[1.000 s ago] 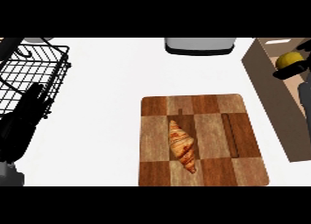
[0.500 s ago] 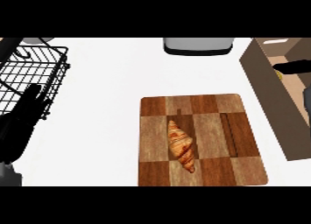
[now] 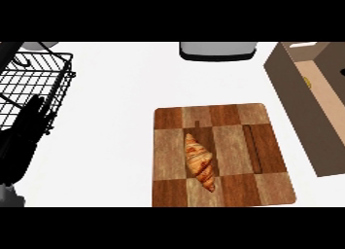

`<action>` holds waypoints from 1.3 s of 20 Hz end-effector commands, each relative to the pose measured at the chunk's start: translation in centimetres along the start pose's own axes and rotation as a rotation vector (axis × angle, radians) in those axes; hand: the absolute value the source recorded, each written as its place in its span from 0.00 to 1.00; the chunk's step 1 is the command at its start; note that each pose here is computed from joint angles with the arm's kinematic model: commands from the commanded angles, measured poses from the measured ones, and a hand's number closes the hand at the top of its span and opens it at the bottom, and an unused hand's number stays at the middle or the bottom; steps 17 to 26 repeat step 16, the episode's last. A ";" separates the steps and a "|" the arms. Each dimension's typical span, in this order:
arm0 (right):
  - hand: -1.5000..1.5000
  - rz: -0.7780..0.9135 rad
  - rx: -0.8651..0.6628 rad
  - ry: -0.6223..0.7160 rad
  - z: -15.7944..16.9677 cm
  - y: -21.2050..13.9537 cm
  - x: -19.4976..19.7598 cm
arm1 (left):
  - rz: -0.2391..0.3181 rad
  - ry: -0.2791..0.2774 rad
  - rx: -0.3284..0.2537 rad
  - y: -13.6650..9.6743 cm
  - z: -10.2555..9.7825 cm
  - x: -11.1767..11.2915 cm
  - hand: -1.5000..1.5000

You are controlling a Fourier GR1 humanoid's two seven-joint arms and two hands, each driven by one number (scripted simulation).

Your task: Pick the lemon from the cutting board and place it in the cardboard box

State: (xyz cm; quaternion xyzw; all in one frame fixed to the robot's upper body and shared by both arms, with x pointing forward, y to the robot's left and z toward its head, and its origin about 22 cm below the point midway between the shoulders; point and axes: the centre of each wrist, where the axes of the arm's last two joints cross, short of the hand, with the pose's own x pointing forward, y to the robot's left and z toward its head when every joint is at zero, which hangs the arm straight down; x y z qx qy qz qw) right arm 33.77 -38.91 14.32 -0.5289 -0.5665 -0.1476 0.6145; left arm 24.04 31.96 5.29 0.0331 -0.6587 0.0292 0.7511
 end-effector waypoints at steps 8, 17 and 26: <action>0.00 -0.083 0.023 -0.028 1.4 -11.6 -3.5 | -0.003 0.002 -0.003 0.9 0.5 -0.3 0.50; 0.00 -0.103 0.019 -0.030 2.5 -15.8 -7.1 | -0.008 -0.005 -0.023 0.4 0.3 1.1 0.50; 0.00 -0.103 0.019 -0.030 2.5 -15.8 -7.1 | -0.008 -0.005 -0.023 0.4 0.3 1.1 0.50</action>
